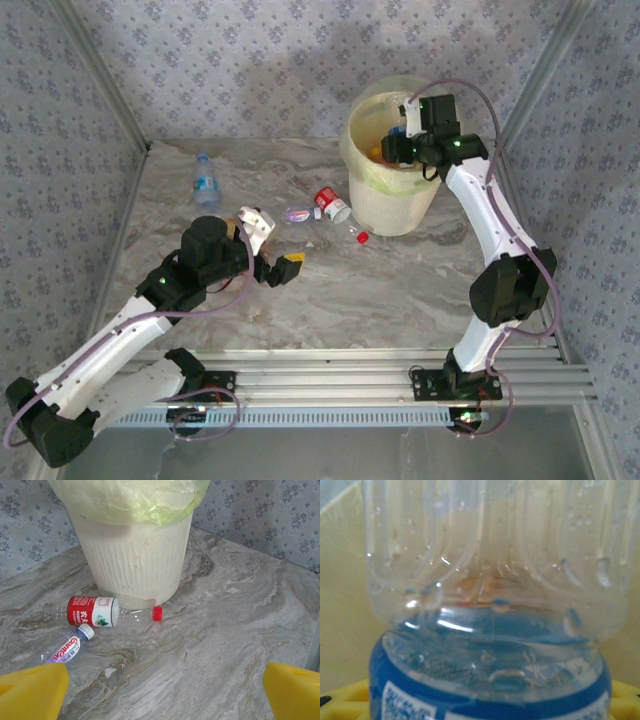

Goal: Put the plastic bottles in the bin

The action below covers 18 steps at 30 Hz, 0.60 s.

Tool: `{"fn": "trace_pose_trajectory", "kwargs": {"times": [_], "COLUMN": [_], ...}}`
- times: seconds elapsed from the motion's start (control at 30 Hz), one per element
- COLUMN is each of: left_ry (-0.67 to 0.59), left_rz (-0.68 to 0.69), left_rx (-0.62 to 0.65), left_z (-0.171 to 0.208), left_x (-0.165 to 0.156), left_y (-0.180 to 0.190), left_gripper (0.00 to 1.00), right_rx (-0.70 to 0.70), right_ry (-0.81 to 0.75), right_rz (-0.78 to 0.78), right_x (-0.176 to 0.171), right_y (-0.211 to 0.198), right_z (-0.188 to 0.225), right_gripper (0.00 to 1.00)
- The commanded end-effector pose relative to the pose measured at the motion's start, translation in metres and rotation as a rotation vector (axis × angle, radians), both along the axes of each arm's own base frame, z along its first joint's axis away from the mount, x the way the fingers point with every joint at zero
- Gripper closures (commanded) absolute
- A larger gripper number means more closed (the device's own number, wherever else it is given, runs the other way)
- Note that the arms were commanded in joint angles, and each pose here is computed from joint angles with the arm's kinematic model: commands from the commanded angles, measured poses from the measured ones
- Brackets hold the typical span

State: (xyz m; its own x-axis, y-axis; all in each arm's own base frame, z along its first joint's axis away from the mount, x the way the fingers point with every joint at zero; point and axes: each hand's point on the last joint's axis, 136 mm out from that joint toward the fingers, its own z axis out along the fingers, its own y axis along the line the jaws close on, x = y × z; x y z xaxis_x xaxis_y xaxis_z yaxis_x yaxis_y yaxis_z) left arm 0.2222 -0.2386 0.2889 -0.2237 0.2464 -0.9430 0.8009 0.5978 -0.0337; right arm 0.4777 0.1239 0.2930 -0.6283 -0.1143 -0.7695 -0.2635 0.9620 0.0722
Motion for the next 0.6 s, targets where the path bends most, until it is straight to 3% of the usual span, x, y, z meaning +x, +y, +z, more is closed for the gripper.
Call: {"fn": "trace_pose_trajectory", "kwargs": {"times": [0.0,0.23,0.57], "left_ry": [-0.016,-0.013,-0.012], "left_rz": [-0.033,-0.043,-0.043], "left_rx": [0.003,0.010,0.011], "left_z": [0.006,0.004,0.004], "left_x": [-0.004,-0.005,-0.005], "left_y": [-0.004,-0.005,-0.006], "left_gripper": [0.00,0.00,0.00], "right_rx": [0.015,0.024,0.044], "right_ry": [0.050,0.063,-0.009], "right_rz": [0.011,0.007,0.001], "right_x": [-0.001,-0.003,-0.014], "right_y": [0.002,0.002,-0.001], "right_z": [-0.016,-0.021,0.013], "right_gripper": [0.44,0.33,0.15]}}
